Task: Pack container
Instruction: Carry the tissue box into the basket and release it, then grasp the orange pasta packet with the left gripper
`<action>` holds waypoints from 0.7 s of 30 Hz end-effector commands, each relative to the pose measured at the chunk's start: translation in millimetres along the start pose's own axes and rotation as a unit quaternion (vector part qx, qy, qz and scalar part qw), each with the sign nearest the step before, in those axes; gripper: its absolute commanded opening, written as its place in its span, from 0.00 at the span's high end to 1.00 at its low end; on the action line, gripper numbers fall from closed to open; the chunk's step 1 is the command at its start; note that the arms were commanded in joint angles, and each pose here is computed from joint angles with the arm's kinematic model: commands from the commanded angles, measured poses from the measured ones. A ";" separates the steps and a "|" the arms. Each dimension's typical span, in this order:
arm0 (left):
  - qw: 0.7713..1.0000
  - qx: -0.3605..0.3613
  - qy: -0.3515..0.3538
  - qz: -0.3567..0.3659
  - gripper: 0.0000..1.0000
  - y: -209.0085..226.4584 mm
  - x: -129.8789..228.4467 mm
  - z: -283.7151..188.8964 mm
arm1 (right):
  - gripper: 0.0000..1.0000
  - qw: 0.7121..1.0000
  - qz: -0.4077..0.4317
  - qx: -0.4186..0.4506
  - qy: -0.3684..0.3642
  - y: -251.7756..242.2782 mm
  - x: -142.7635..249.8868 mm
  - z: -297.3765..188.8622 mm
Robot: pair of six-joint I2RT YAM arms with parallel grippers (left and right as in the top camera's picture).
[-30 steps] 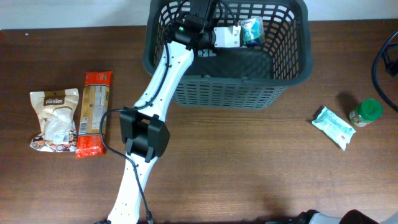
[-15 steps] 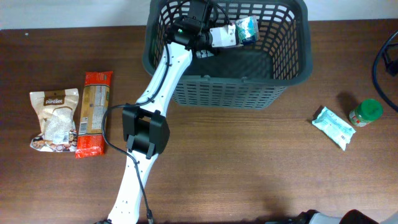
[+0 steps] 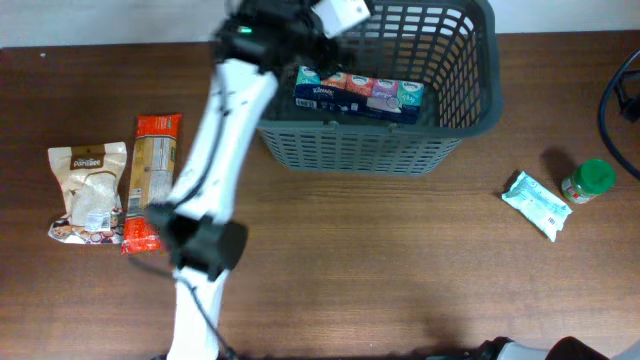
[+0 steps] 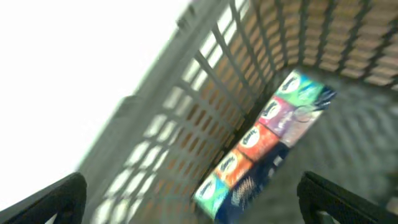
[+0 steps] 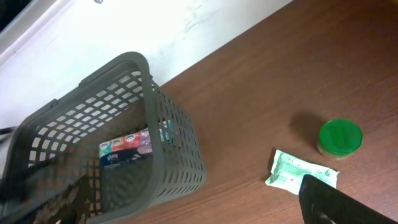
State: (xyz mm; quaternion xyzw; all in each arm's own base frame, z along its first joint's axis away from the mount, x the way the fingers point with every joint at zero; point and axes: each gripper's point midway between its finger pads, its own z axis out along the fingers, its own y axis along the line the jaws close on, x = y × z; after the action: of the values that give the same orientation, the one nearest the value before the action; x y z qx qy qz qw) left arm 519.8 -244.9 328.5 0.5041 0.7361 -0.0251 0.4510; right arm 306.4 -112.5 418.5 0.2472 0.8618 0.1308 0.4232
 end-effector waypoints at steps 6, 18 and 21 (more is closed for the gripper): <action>0.995 -0.066 0.029 -0.069 0.01 27.0 15.2 -145.2 | 0.01 1.000 -0.003 0.001 -0.005 -0.9 -2.2 -2.2; 0.802 -0.226 0.288 -0.472 0.01 80.7 240.4 -180.2 | 0.01 1.000 -0.003 0.001 -0.005 -0.9 -2.2 -2.2; 0.783 -0.173 0.311 -0.511 0.01 65.9 274.0 -161.3 | 0.01 1.000 -0.003 0.001 -0.005 -0.9 -2.2 -2.2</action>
State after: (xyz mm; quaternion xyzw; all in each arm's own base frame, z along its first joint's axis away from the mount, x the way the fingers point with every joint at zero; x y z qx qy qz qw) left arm 446.1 55.5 295.4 0.0044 0.9679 0.0693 0.2415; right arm 306.4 -112.5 418.6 0.2469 0.8618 0.1306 0.4234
